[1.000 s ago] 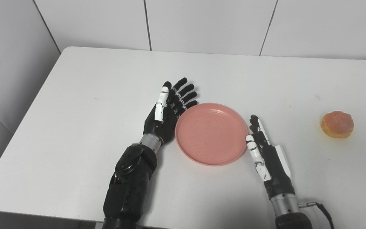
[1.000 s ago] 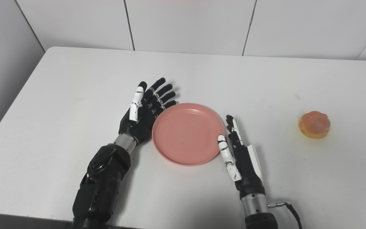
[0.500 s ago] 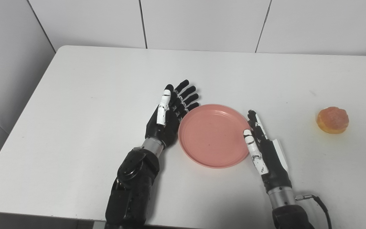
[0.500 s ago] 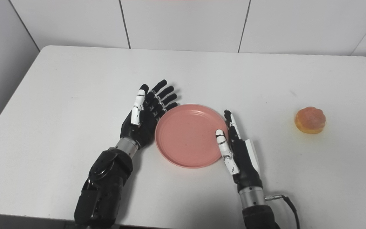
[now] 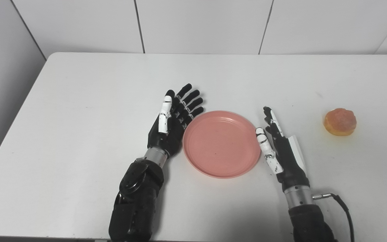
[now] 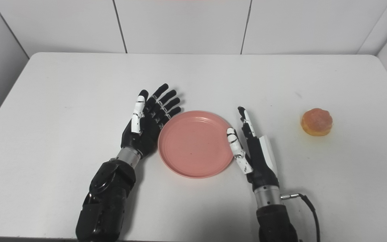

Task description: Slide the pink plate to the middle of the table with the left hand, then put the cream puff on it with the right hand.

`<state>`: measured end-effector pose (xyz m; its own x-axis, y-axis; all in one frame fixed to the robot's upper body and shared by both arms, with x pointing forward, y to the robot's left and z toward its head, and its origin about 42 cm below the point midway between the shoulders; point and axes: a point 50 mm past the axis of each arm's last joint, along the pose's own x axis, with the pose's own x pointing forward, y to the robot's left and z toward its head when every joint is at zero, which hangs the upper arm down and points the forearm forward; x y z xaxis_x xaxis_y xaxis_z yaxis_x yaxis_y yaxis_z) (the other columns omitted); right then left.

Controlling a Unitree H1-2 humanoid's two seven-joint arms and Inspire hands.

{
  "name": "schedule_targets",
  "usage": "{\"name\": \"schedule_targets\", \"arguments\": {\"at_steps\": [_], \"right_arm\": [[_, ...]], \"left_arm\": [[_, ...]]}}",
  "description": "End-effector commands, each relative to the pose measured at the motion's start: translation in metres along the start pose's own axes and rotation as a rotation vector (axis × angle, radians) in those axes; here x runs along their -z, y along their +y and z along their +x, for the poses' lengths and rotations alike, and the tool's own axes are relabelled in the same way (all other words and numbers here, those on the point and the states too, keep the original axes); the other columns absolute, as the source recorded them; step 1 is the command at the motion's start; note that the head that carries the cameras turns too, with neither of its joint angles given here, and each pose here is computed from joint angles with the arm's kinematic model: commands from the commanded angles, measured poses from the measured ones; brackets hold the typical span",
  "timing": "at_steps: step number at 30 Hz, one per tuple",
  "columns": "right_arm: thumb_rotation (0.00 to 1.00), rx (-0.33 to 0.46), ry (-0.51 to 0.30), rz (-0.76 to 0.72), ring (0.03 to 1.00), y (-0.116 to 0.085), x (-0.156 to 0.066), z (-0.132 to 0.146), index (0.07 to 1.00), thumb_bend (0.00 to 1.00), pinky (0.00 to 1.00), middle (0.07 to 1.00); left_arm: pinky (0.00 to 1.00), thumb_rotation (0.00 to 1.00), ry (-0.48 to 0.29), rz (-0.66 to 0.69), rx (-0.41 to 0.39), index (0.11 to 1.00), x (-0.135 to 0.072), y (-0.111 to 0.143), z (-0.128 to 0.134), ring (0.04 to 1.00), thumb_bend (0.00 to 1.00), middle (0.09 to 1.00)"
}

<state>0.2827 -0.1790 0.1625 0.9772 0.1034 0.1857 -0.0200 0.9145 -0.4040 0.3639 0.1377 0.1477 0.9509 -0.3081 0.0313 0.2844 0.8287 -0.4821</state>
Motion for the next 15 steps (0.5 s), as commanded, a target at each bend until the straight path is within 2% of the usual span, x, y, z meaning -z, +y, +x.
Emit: {"name": "schedule_targets", "arguments": {"at_steps": [1,3,4,15], "right_arm": [[1.0,0.041,-0.094,-0.054,0.954,-0.013,-0.021,0.01,0.971,0.36,0.92,0.968],[0.99,0.061,-0.105,-0.08,0.94,-0.019,-0.025,0.013,0.96,0.39,0.9,0.958],[0.95,0.07,-0.106,-0.089,0.937,-0.021,-0.027,0.014,0.961,0.42,0.91,0.953],[0.82,0.158,-0.162,-0.246,0.923,-0.05,-0.045,0.025,0.939,0.47,0.88,0.948]], "left_arm": [[0.85,1.0,0.063,-0.012,-0.048,0.869,0.012,0.017,-0.006,0.869,0.42,0.875],[0.86,1.0,0.065,-0.018,-0.053,0.869,0.012,0.021,-0.005,0.868,0.43,0.876],[0.85,1.0,0.066,-0.022,-0.054,0.867,0.012,0.022,-0.005,0.865,0.42,0.872],[0.85,1.0,0.071,-0.064,-0.051,0.874,0.014,0.046,-0.005,0.87,0.42,0.881]]}}
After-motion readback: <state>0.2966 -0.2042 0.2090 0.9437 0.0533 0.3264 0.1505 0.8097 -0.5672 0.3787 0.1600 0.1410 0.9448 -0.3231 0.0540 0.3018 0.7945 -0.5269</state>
